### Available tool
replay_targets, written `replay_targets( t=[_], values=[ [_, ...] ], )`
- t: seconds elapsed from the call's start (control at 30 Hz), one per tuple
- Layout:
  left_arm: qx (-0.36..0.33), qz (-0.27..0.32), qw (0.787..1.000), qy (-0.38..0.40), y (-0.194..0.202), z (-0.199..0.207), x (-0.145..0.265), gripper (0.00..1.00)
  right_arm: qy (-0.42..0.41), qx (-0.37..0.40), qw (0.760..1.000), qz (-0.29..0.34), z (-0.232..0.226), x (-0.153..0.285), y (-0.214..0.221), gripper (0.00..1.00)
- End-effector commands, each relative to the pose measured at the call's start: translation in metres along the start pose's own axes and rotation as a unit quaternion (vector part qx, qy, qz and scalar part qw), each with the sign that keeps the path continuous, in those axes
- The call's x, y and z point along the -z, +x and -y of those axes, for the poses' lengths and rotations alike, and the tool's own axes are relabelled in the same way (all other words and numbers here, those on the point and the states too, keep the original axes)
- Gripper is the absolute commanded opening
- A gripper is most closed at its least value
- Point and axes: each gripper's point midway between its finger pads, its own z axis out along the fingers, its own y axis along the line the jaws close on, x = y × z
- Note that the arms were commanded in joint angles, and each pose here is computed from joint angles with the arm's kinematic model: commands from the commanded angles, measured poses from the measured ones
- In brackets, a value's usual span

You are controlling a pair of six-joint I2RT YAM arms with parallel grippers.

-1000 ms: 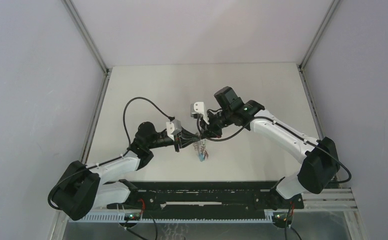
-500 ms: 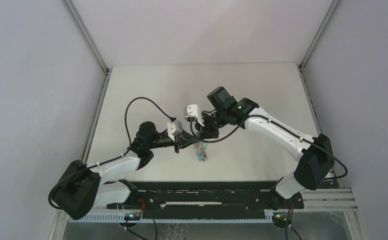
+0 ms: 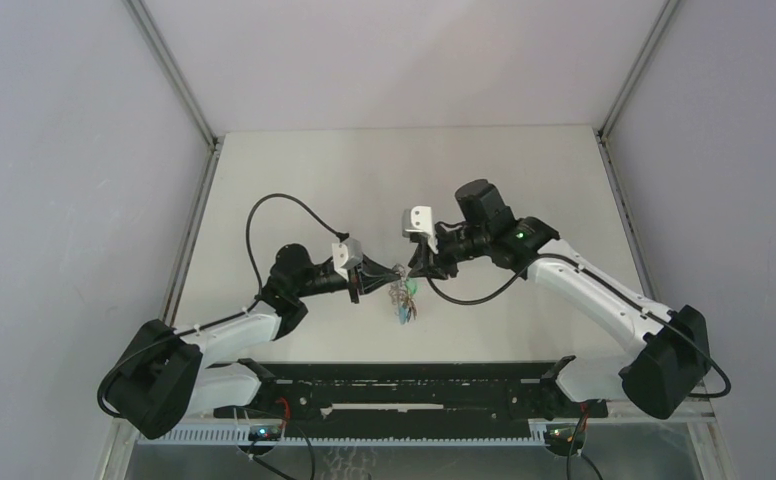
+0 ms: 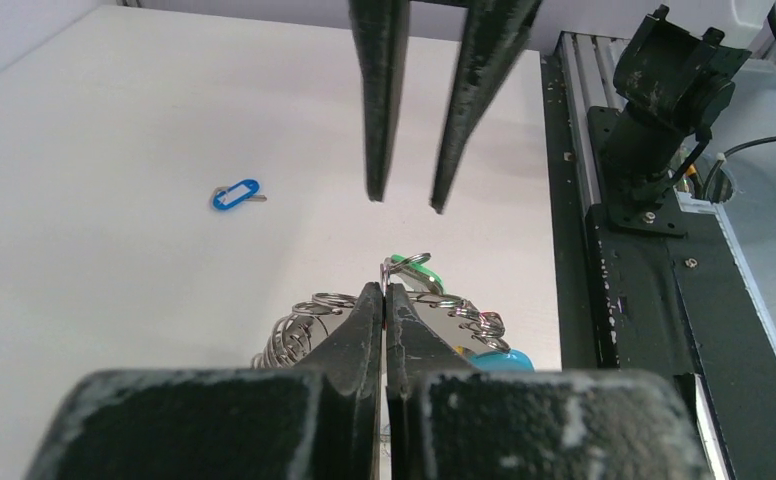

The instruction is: Put the keys on the keyring

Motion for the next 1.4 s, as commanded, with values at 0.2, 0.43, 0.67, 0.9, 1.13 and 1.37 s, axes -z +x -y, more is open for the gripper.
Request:
replay_targets(
  t=[0.2,0.43,0.67,0.9,1.13,1.37],
  values=[
    [-0.024,0.045,0.999,-0.014,-0.022,-0.003,-0.001,0.0,-0.001,0.006,0.997,0.076,0.006,-0.001,-0.019,0.23],
    [-0.026,0.049,0.998,-0.015,-0.022,-0.003,0.0,0.0,0.031,-0.004,0.994,0.105,0.012,0.003,-0.017,0.25],
    [-0.024,0.049,0.998,-0.015,-0.02,-0.004,0.0,0.0,0.009,-0.008,0.992,0.123,0.011,0.001,-0.022,0.25],
    [-0.017,0.051,0.998,-0.03,-0.02,-0.009,-0.001,0.0,0.01,-0.018,0.994,0.105,0.005,-0.003,-0.015,0.25],
    [-0.01,0.06,0.997,-0.044,-0.022,-0.013,0.0,0.0,0.067,-0.013,0.994,0.08,0.011,-0.009,-0.009,0.26],
    [-0.007,0.071,0.996,-0.05,-0.024,-0.013,0.001,0.0,0.098,-0.003,0.993,0.065,0.016,-0.014,-0.005,0.15]
  ],
)
